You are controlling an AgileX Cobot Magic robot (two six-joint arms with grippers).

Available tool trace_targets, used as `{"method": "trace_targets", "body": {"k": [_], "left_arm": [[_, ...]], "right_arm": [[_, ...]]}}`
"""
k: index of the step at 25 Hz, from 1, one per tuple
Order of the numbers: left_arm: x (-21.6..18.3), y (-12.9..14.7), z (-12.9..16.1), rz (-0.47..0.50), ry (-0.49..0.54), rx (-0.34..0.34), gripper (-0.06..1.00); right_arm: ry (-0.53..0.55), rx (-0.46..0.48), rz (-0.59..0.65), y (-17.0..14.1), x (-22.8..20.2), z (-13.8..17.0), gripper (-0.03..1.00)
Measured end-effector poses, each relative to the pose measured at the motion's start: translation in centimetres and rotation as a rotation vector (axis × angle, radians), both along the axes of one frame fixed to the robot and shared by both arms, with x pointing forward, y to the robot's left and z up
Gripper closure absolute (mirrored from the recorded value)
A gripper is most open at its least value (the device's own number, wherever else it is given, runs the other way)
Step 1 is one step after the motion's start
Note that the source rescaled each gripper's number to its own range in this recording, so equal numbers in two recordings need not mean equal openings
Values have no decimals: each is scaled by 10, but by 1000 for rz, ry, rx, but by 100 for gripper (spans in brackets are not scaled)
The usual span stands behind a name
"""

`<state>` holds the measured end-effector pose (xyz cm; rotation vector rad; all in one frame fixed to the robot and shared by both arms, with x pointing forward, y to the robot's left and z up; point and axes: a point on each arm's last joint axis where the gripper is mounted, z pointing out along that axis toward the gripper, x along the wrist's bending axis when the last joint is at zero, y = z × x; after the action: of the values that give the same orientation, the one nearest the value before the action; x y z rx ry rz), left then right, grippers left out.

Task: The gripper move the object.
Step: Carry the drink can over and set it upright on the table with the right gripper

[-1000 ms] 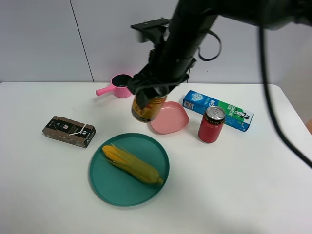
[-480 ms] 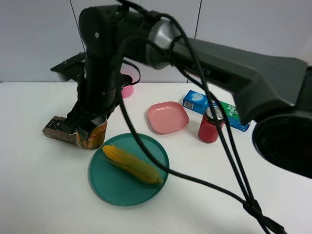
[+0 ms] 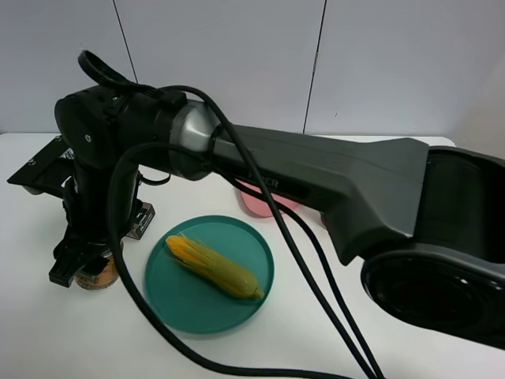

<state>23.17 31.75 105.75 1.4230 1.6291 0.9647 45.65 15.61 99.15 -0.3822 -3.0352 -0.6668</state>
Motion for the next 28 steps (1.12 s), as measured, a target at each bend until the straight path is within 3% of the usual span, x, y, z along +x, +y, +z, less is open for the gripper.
{"method": "trace_targets", "body": {"k": [5,12,17,28], "left_arm": [[0,0,0,0,0,0,-6],[0,0,0,0,0,0,-6],[0,0,0,0,0,0,-6],[0,0,0,0,-1,0,-6]], "right_arm": [[11,-29,-2,6,3,-28,97],[-30,41,-22,16,9,-43,97],[-36,1,-18,18,12,-65,97],[-39,-14,-15,18,13,-72,97]]}}
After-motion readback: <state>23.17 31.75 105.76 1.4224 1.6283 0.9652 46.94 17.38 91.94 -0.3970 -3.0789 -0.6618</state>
